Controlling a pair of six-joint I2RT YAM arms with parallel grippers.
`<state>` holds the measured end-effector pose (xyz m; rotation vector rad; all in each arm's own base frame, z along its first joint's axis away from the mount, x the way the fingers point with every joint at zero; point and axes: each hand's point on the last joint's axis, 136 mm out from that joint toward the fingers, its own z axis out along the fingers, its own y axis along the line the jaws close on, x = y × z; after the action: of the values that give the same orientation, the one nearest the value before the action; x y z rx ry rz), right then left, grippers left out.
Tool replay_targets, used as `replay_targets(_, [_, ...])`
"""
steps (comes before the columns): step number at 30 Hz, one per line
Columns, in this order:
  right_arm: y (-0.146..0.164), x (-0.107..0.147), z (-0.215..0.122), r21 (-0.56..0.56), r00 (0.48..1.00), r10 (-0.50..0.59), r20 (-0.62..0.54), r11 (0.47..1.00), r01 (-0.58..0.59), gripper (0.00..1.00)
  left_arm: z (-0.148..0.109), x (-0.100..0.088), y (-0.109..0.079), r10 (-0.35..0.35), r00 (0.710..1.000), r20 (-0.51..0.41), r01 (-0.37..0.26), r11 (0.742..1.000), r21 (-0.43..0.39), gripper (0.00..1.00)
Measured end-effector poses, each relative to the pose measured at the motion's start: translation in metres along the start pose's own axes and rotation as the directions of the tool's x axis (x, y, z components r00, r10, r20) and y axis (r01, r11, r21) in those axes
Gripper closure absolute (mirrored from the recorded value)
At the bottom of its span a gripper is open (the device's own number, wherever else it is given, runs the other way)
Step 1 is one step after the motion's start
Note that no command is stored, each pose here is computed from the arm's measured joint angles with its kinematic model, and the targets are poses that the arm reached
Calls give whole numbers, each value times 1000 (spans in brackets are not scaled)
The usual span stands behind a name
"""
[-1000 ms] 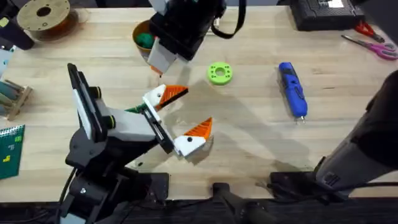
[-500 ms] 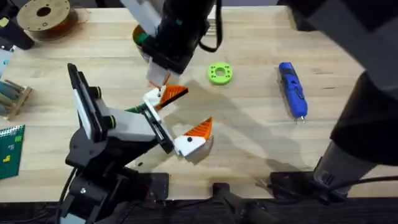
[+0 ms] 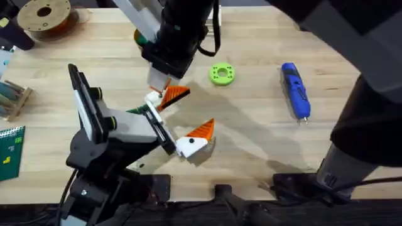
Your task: Pick up the gripper from the table and insert it into the empty holder that is missing its gripper. Then pick up a screw, insert it into the mounting hole, and use the screwdriver to tighten it. Finally, clean up the table by picking up the vegetable and placing it into the bucket.
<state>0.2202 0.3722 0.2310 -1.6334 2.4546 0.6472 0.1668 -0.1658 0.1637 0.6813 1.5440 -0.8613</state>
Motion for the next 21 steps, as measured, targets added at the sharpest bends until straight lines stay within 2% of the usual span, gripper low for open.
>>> replay_targets(9, [-4,1,21,-34,999,11,-42,999,-13,995,0,0,0,-2,1000,0,2,1000,0,14])
replay_targets(17, [-4,1,21,-36,999,13,-43,999,-15,983,0,0,0,-5,1000,0,5,1000,0,14])
replay_targets(18, [-4,1,21,-38,999,13,-44,999,-15,878,0,0,0,-5,1000,-1,5,1000,0,14])
replay_targets(21, [-1,0,20,-52,999,12,-36,999,-14,439,0,0,0,-12,1000,-1,12,1000,0,14])
